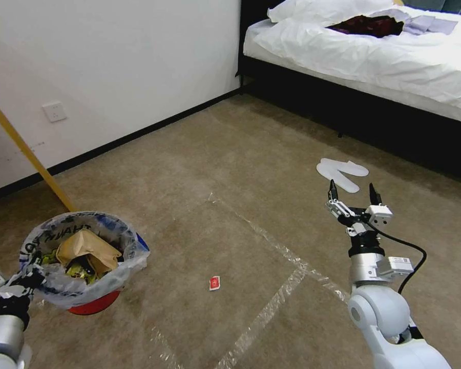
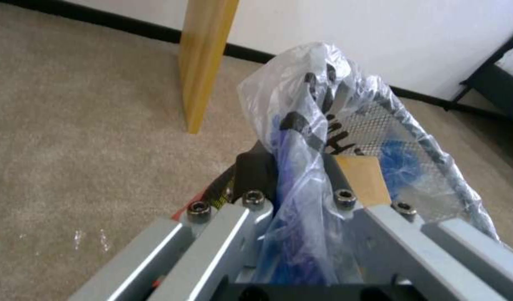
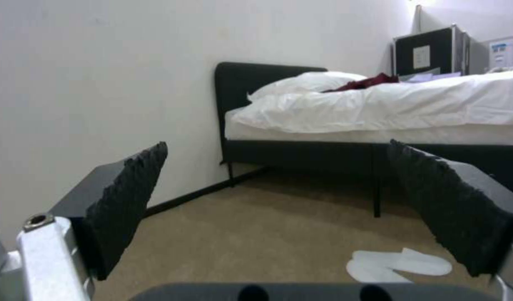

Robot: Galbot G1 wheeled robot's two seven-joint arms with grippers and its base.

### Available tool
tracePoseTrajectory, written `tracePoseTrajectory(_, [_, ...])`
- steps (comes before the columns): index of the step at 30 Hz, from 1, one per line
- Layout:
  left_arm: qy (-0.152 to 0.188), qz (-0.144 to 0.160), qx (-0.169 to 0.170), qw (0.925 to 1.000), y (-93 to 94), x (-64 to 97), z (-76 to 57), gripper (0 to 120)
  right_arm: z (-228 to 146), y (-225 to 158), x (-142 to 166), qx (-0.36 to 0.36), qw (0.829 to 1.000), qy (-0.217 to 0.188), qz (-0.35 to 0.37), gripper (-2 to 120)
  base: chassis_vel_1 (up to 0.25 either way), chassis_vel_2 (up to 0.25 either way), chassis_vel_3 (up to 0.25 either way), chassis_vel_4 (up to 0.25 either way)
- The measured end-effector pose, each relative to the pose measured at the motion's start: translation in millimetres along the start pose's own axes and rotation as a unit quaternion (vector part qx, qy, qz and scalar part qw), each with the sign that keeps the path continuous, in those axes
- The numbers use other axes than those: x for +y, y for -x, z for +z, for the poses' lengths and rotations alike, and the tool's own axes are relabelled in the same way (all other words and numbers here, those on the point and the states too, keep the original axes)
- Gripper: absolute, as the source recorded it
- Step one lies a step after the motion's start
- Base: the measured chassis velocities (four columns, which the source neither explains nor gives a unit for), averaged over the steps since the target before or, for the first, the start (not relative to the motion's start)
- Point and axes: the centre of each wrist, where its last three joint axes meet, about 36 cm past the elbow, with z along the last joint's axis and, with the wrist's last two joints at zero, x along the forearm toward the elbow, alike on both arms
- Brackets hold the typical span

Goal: Pick up the trash bin and place the garbage on the floor into it.

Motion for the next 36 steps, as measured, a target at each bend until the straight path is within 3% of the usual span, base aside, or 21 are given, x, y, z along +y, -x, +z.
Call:
tracePoseTrajectory(11, [0.002,-0.003,0.002,1.0,-2.0,-0.3,1.9,5,-12,25,14,0.016,0.999,0.02,-0.026,100,0.0,0.0,0.0,0.0])
tracePoseTrajectory(15, [0.004,-0.002,0.002,1.0,-2.2,-1.7,2.9,5,-36,47,48,0.117,0.99,0.067,-0.051,100,0.0,0.0,0.0,0.0])
tracePoseTrajectory(18, [0.004,-0.001,0.002,1.0,-1.7,-2.8,3.5,5,-43,54,56,0.16,0.982,0.085,-0.056,100,0.0,0.0,0.0,0.0])
tracePoseTrajectory(19, [0.004,0.0,0.002,1.0,-1.1,-3.9,4.5,4,-50,61,69,0.226,0.966,0.105,-0.068,100,0.0,0.0,0.0,0.0])
tracePoseTrajectory(21, [0.004,-0.002,0.003,1.0,-0.7,-3.5,5.4,5,-53,71,88,0.303,0.944,0.105,-0.081,100,0.0,0.0,0.0,0.0])
tracePoseTrajectory(22, [0.004,-0.002,0.003,1.0,-0.7,-3.5,5.4,5,-53,71,88,0.303,0.944,0.105,-0.081,100,0.0,0.0,0.0,0.0])
tracePoseTrajectory(24, [0.005,-0.005,0.003,1.0,-0.3,-1.8,5.4,4,-50,86,113,0.388,0.912,0.106,-0.083,100,0.0,0.0,0.0,0.0])
tracePoseTrajectory(25, [0.005,-0.005,0.003,1.0,-0.3,-1.8,5.4,4,-50,86,113,0.388,0.912,0.106,-0.083,100,0.0,0.0,0.0,0.0])
tracePoseTrajectory(28, [0.006,-0.006,0.003,1.0,0.1,-0.6,5.5,5,-38,102,155,0.486,0.862,0.116,-0.092,100,0.0,0.0,0.0,0.0])
tracePoseTrajectory(29, [0.006,-0.006,0.003,1.0,0.1,-0.6,5.5,5,-38,102,155,0.486,0.862,0.116,-0.092,100,0.0,0.0,0.0,0.0])
tracePoseTrajectory(30, [0.005,-0.007,0.004,1.0,0.2,-0.5,5.9,4,-31,101,173,0.51,0.846,0.115,-0.102,100,0.0,0.0,0.0,0.0])
tracePoseTrajectory(31, [0.005,-0.007,0.004,1.0,0.2,-0.5,5.9,4,-31,101,173,0.51,0.846,0.115,-0.102,100,0.0,0.0,0.0,0.0])
tracePoseTrajectory(34, [0.005,-0.009,0.005,0.9999,2.2,0.3,7.7,5,-5,87,209,0.552,0.819,0.099,-0.12,100,0.0,0.0,0.0,0.0])
tracePoseTrajectory(36, [0.005,-0.01,0.006,0.9999,3.1,0.8,8.4,5,3,83,215,0.562,0.813,0.092,-0.123,100,0.0,0.0,0.0,0.0])
